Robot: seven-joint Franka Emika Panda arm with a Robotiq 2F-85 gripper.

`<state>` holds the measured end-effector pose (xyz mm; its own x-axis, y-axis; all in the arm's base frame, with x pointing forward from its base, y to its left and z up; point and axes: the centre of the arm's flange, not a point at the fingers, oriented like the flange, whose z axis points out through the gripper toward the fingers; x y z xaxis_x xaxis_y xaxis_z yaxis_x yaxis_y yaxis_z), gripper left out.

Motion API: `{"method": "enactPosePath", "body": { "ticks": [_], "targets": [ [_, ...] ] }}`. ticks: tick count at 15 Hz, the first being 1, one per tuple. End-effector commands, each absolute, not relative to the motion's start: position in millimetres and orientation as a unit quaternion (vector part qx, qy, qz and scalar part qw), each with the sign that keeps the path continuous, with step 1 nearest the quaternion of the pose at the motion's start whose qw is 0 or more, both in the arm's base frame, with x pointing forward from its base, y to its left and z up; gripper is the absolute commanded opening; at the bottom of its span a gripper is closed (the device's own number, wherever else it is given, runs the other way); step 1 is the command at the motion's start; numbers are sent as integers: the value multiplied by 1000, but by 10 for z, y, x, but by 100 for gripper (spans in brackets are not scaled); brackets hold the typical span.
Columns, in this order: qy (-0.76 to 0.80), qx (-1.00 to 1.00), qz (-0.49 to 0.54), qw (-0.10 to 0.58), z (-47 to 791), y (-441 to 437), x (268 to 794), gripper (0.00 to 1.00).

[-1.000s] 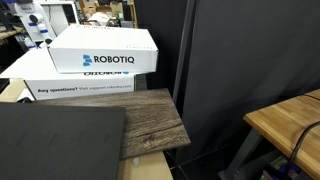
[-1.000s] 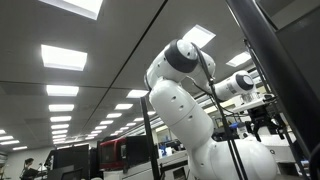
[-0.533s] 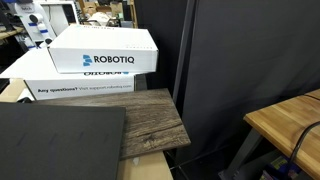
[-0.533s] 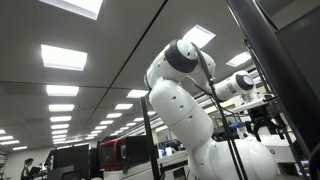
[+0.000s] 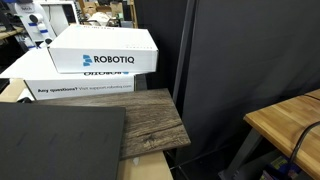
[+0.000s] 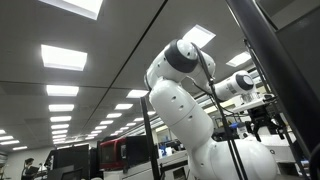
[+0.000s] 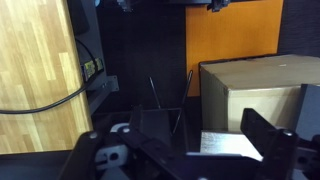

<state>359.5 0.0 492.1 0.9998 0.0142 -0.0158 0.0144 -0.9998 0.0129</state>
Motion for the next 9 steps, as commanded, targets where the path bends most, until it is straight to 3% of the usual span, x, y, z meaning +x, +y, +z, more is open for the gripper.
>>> {"method": "enactPosePath", "body": {
  "ticks": [1, 9],
  "targets": [
    [12, 1000, -12, 6, 4923, -2, 3590, 100],
    [6, 1000, 11, -7, 4918, 17, 3618, 100]
  ]
}}
